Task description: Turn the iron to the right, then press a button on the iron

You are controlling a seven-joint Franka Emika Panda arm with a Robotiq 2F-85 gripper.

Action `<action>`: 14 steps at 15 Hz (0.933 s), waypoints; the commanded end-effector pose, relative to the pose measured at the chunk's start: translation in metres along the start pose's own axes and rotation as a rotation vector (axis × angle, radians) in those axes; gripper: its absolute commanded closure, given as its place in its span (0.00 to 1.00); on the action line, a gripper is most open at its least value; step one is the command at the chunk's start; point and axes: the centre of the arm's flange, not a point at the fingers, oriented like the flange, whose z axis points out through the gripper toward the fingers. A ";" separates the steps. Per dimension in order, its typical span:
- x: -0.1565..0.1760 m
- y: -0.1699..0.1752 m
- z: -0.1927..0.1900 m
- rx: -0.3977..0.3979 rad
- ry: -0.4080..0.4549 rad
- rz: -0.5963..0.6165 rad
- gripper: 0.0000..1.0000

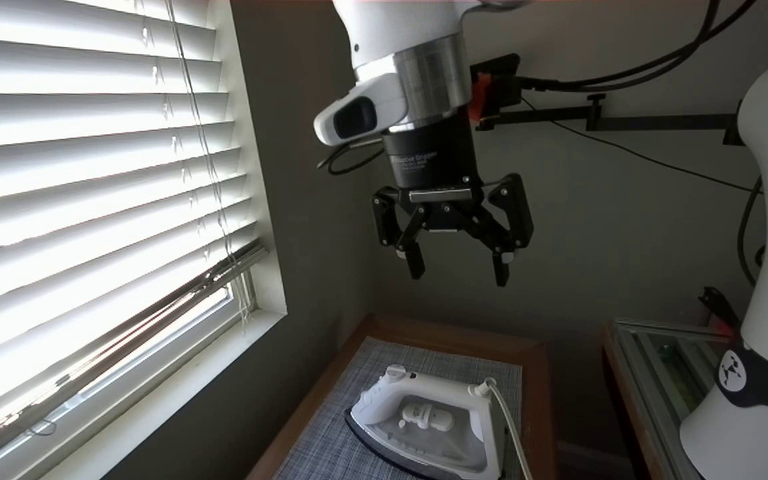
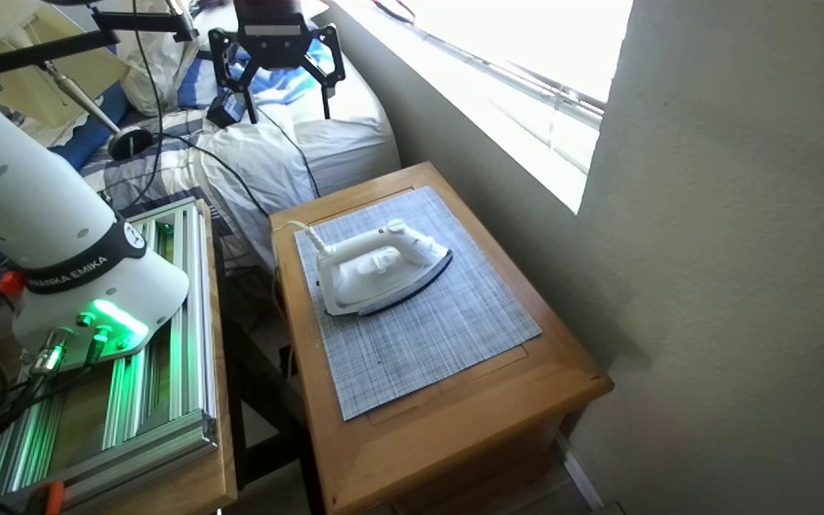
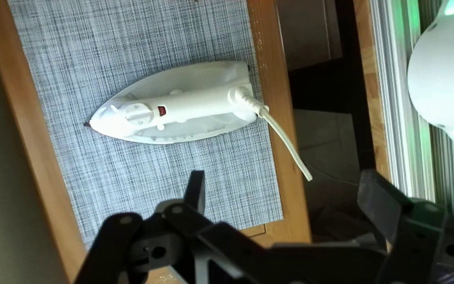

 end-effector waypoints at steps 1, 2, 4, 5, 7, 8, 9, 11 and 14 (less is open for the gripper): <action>-0.005 0.004 0.024 -0.050 -0.048 -0.186 0.00; -0.003 0.005 0.027 -0.065 -0.054 -0.234 0.00; -0.001 0.007 0.033 -0.080 -0.050 -0.329 0.00; 0.000 0.009 0.036 -0.084 -0.050 -0.365 0.00; 0.002 0.012 0.043 -0.084 -0.040 -0.423 0.00; 0.002 0.014 0.047 -0.084 -0.037 -0.442 0.00; 0.002 0.017 0.051 -0.074 -0.030 -0.452 0.00; 0.000 0.024 0.063 -0.067 -0.024 -0.456 0.00; 0.000 0.026 0.088 -0.036 -0.015 -0.475 0.00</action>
